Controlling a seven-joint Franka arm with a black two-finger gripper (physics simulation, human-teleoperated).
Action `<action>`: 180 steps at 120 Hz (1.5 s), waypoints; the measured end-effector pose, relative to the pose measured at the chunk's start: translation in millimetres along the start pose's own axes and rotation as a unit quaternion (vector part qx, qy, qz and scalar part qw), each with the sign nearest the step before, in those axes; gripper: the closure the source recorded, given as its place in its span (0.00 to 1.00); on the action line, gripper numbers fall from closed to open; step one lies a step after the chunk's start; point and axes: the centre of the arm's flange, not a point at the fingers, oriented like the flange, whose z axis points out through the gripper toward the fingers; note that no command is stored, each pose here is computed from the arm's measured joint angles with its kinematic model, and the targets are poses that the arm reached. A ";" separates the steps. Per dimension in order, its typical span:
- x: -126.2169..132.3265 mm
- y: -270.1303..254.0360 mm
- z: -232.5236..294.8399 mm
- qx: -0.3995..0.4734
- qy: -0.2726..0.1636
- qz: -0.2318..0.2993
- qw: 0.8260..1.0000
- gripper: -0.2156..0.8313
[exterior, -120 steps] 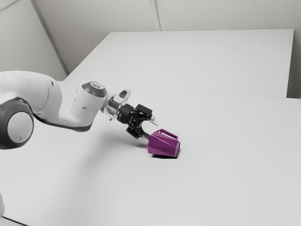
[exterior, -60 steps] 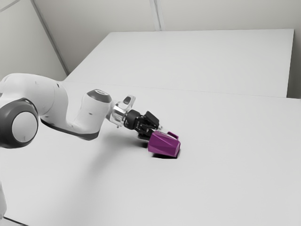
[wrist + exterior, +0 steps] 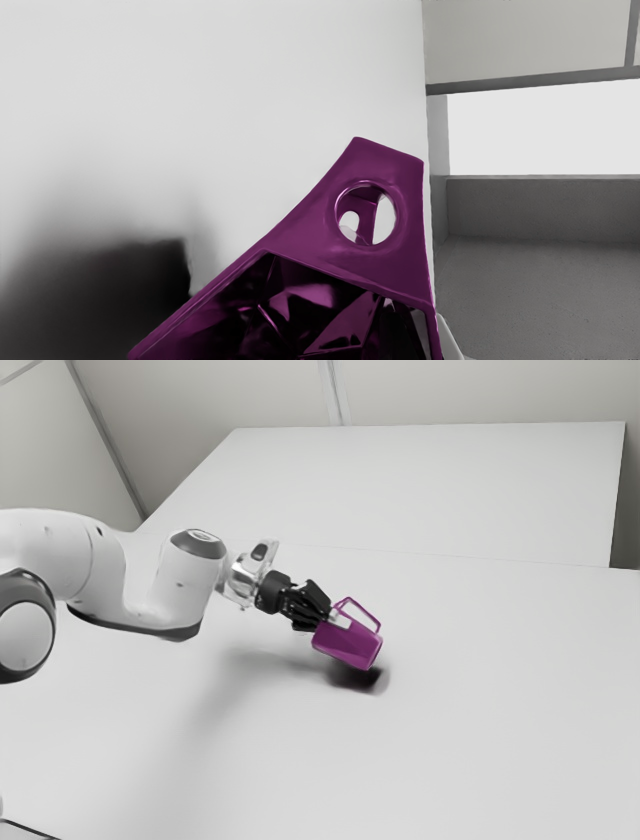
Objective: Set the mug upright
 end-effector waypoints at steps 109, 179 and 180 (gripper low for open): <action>0.5 31.1 -105.5 0.502 -0.127 0.080 0.852 0.96; -24.3 -1.5 -86.5 0.515 -0.045 0.042 0.855 0.46; -24.2 -0.2 -87.0 0.516 -0.044 0.042 0.855 0.45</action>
